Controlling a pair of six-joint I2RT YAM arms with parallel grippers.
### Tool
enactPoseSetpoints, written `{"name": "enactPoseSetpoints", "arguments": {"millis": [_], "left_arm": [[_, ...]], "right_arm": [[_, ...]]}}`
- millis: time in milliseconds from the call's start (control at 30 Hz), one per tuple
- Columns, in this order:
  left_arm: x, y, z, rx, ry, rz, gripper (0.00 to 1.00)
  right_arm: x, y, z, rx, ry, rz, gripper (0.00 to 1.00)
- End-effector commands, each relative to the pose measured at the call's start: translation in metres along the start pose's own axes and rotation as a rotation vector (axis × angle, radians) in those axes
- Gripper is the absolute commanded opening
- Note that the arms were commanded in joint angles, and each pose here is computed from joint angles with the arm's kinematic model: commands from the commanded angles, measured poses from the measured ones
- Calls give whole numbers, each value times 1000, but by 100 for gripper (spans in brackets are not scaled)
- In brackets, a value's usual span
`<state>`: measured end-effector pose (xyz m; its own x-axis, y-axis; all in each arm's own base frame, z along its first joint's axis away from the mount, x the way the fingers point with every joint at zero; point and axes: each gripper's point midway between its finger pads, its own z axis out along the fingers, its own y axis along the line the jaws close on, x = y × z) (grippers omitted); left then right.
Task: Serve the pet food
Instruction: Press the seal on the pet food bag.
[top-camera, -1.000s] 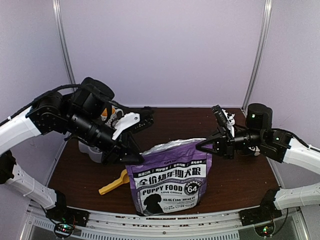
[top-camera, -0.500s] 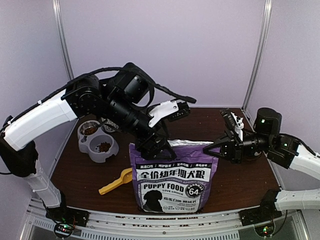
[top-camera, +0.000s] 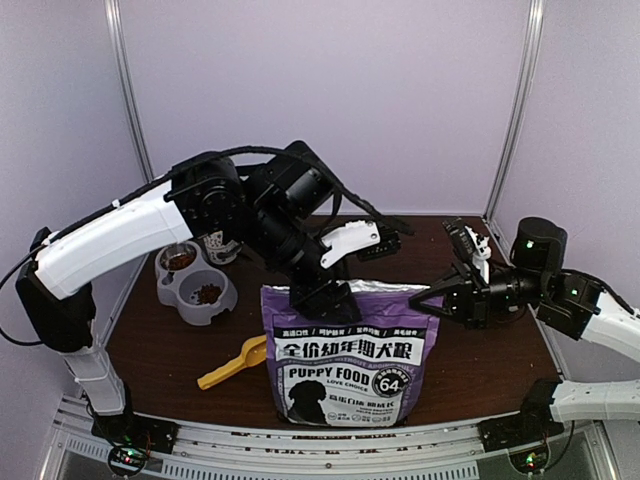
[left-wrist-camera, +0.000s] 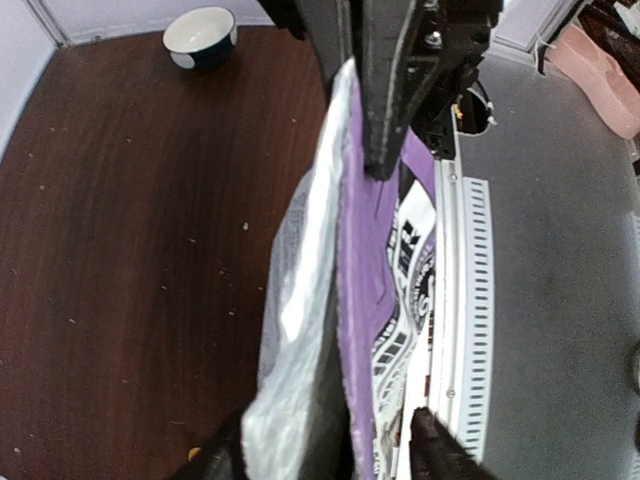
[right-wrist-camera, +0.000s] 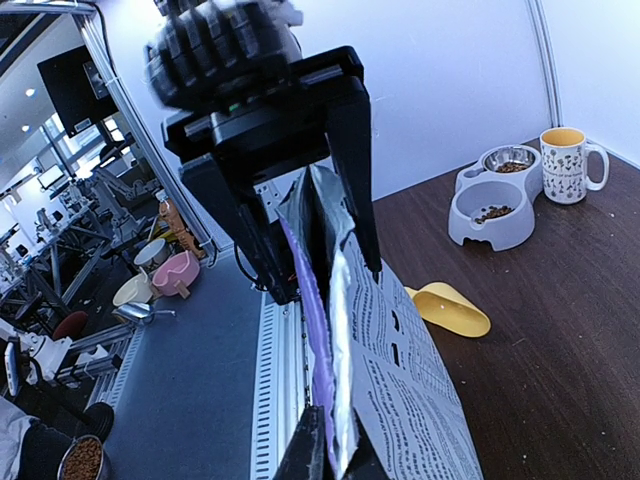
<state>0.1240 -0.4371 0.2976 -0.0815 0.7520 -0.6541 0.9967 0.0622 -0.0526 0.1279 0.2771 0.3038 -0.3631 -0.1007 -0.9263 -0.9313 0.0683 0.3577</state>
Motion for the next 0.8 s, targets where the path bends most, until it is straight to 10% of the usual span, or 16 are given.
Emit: {"name": "enactPoseSetpoints", "arguments": {"millis": [0, 133, 433, 633, 767], "left_arm": [[-10, -11, -7, 60, -36, 26, 32], [-11, -16, -3, 86, -42, 19, 0], [-10, -21, -3, 118, -47, 26, 0], [-8, -21, -3, 117, -43, 27, 0], [-11, -21, -4, 114, -55, 29, 0]], "right_arm": [[-29, 21, -7, -54, -79, -81, 0], [-28, 19, -6, -45, -78, -79, 8], [-10, 12, 18, -26, 42, -73, 40], [-12, 7, 30, -7, 68, -103, 41], [-5, 2, 36, 17, 113, -118, 25]]}}
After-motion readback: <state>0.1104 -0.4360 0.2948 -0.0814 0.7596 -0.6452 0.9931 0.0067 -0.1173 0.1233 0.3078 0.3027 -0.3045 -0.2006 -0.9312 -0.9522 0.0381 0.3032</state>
